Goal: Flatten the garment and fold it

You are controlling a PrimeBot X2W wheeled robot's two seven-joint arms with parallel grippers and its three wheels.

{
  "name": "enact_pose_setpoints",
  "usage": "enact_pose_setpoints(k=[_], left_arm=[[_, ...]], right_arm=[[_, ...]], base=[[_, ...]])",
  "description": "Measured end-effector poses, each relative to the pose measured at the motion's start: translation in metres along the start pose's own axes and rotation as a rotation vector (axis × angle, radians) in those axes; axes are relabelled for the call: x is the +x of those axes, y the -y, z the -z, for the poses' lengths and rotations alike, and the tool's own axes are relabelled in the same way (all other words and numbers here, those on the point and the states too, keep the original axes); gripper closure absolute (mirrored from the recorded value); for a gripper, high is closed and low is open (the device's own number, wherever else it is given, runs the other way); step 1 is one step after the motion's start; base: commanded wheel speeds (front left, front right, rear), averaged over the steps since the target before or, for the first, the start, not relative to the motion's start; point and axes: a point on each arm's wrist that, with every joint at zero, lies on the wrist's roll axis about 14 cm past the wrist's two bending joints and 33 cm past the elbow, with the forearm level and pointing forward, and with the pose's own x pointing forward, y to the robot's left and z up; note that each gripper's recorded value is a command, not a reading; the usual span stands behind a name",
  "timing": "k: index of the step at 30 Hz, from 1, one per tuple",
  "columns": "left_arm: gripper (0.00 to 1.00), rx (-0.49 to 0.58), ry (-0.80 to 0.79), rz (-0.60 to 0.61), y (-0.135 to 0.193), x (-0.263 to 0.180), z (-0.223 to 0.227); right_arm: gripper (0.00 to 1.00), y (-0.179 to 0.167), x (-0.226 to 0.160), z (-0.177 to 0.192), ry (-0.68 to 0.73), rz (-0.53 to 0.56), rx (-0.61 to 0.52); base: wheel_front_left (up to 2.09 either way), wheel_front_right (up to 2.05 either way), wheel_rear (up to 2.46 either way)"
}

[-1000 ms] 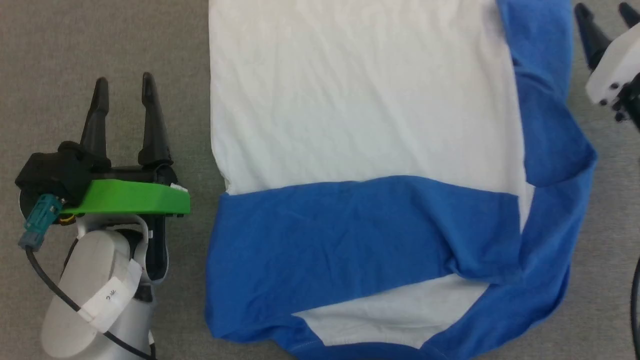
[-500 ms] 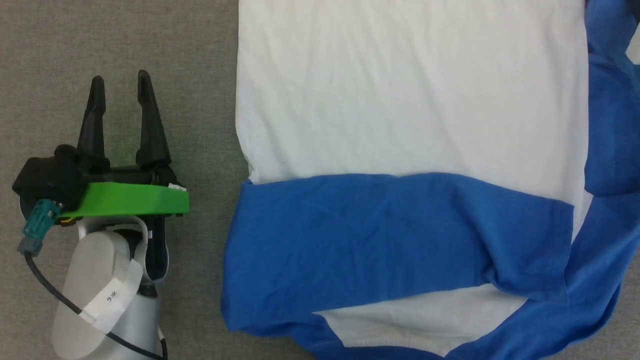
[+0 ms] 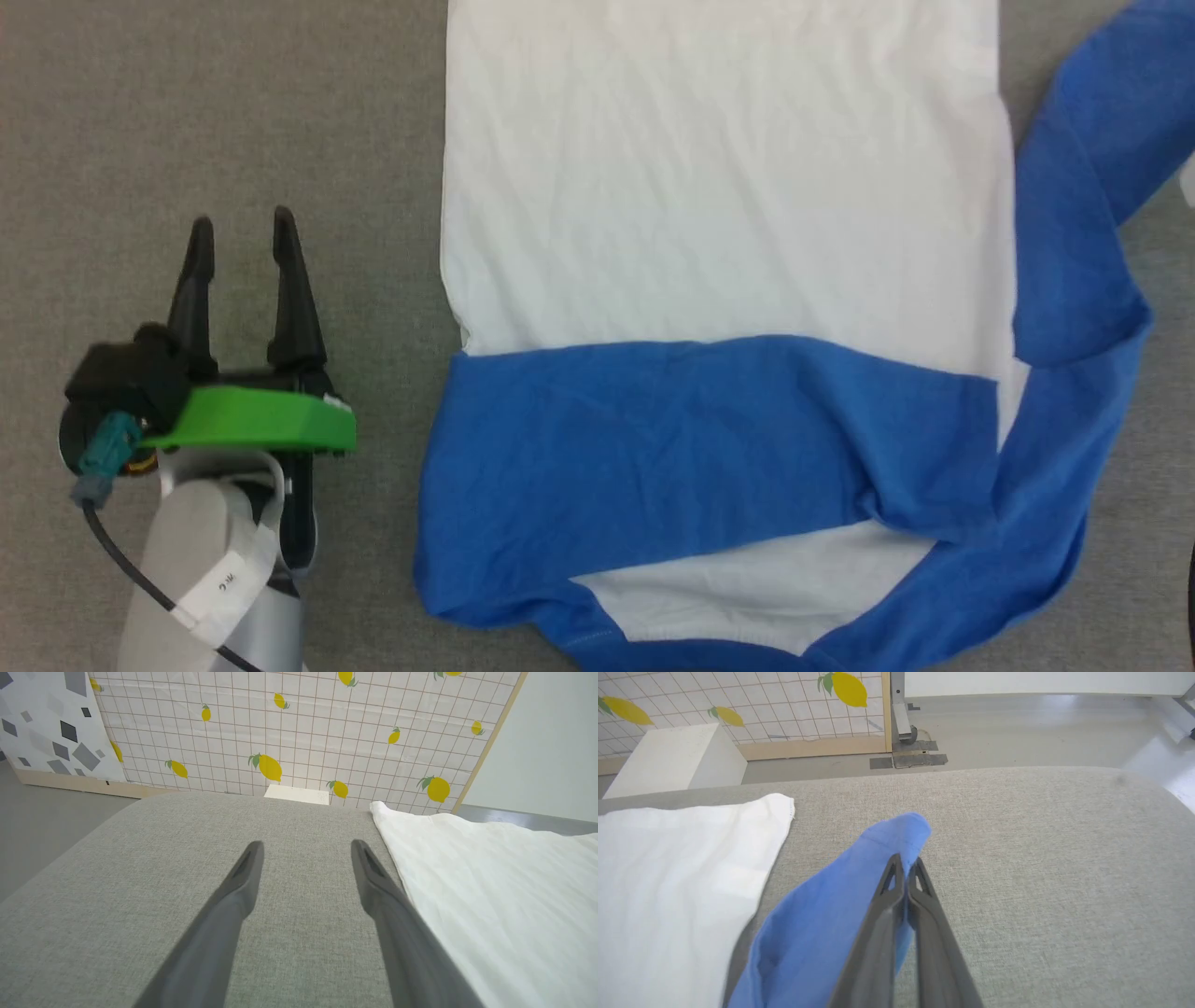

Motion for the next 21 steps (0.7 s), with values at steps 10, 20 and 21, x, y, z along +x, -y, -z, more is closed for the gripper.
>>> enact_pose_setpoints(k=[10,20,21], left_arm=[[0.0,-0.011,0.041,0.015,0.008,-0.026,-0.028],[0.0,-0.027,0.099,0.056,0.023,-0.038,-0.053],[0.0,-0.027,0.101,0.058,0.024,-0.039,-0.054]], right_arm=[[1.0,0.071,-0.09,-0.033,0.181,0.132,-0.001],[1.0,0.067,-0.188,-0.087,0.362,0.125,-0.096],[1.0,0.056,-0.197,-0.09,0.371,0.103,-0.114]], base=[[0.0,0.0,0.0],[0.0,0.0,0.0],[0.0,0.0,0.0]])
